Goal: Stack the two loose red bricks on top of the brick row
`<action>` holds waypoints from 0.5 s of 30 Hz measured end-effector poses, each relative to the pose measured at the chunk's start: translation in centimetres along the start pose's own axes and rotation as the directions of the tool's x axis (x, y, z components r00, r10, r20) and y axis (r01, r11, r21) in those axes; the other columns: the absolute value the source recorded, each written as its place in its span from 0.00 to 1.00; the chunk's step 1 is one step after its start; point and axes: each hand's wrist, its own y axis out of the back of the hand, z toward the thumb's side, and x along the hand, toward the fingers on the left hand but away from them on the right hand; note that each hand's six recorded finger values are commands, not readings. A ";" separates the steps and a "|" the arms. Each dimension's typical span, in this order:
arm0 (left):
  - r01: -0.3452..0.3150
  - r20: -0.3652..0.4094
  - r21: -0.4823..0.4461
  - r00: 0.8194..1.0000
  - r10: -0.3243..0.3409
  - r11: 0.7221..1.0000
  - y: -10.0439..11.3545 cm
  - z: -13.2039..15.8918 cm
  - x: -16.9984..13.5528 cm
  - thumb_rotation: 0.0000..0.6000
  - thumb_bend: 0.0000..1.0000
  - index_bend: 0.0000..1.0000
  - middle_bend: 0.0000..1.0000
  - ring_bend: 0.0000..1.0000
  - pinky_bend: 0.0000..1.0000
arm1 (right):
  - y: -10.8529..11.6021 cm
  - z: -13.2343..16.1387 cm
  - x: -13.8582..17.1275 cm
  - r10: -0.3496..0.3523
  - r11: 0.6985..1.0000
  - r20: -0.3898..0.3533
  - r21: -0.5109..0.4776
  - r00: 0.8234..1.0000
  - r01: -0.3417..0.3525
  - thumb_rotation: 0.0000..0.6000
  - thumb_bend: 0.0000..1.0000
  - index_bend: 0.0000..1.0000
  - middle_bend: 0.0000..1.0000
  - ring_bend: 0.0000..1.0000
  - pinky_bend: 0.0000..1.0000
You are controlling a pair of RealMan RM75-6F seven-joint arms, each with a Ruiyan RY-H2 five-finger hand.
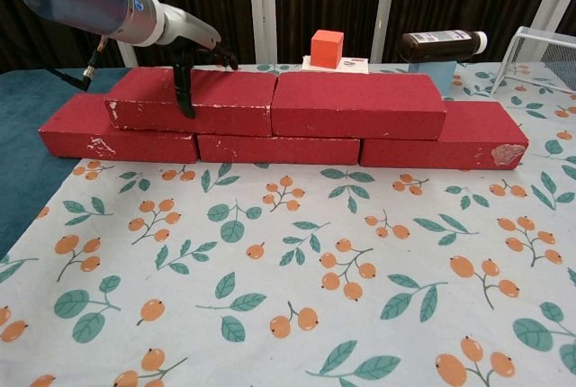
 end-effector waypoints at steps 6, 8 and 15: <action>-0.001 -0.011 0.015 1.000 0.002 1.000 0.4 -0.3 -0.5 1.00 0.00 0.00 0.00 0.00 0.15 | 0.0 0.0 0.0 0.001 1.000 0.002 0.000 1.000 -0.001 1.00 0.05 0.00 0.01 0.00 0.00; 0.000 -0.013 0.016 1.000 0.001 1.000 0.5 -0.3 -0.7 1.00 0.00 0.00 0.00 0.00 0.15 | 0.1 0.0 0.0 0.001 1.000 0.003 0.001 1.000 -0.001 1.00 0.05 0.00 0.01 0.00 0.00; -0.013 -0.026 -0.009 1.000 0.013 1.000 1.9 -1.1 -2.2 1.00 0.00 0.00 0.00 0.00 0.13 | 0.0 0.0 0.1 0.003 1.000 0.002 0.001 1.000 -0.003 1.00 0.05 0.00 0.01 0.00 0.00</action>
